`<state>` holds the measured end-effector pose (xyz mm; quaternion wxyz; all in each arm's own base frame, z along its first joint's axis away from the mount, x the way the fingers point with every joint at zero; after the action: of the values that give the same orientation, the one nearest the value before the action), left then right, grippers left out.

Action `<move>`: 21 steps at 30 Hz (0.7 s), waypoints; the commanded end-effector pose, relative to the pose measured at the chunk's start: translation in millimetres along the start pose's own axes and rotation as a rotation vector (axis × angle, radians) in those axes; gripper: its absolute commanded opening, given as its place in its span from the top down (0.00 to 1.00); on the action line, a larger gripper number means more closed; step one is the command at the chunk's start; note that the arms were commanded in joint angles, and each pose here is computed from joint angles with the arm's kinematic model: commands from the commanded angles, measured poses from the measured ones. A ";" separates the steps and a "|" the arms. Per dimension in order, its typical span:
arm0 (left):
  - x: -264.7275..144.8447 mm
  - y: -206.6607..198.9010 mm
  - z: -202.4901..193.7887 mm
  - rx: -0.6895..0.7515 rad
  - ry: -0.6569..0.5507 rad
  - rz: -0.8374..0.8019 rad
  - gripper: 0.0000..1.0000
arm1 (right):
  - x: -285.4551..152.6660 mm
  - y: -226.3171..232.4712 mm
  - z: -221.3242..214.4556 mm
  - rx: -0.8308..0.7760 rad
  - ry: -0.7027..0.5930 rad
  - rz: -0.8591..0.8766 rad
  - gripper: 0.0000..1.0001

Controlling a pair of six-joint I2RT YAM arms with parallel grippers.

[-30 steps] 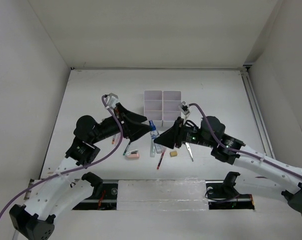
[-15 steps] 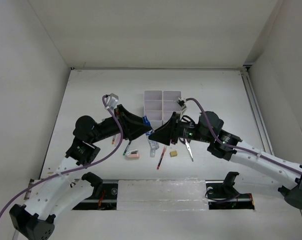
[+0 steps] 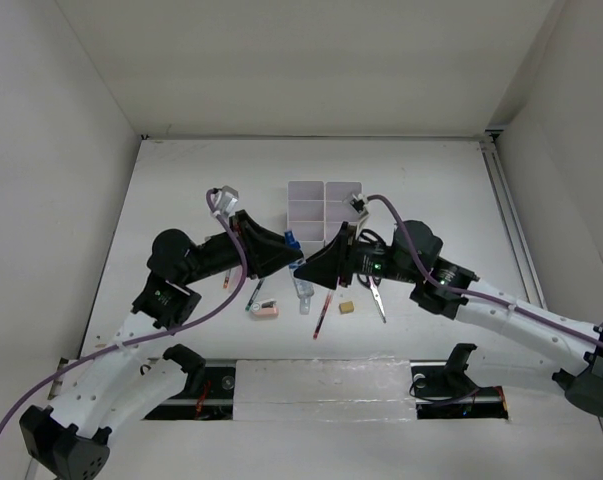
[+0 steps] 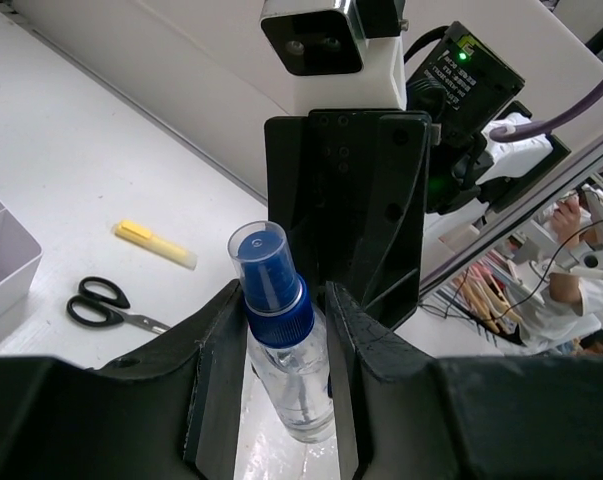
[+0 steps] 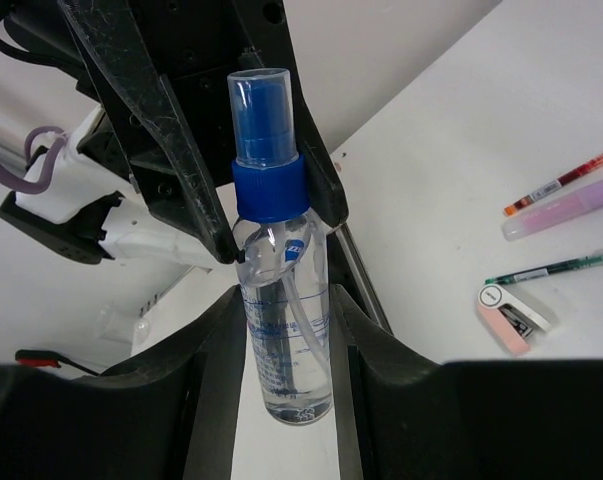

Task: Sort the stationery into containers
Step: Pass the stationery from the right arm to the left, then place the stationery into the container

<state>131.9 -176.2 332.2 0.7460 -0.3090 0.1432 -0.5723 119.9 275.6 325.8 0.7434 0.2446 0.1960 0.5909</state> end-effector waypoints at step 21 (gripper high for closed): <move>-5.5 5.5 46.9 0.146 -0.316 0.262 1.00 | -5.5 -9.9 2.2 -0.066 -0.088 -0.094 0.00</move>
<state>150.2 -166.4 335.7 0.8143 -0.3259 0.0979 -0.4702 124.7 277.3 327.9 0.7538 0.2453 0.1676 0.5861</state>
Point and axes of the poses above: each gripper's point midway between its finger pads, its own x axis out along the fingers, its own y axis along the line the jaws close on, z = x × y, the point moved 8 cm from there along -x, back along the fingers, and after that the axes turned 4 degrees about -x, right-handed, at the moved point
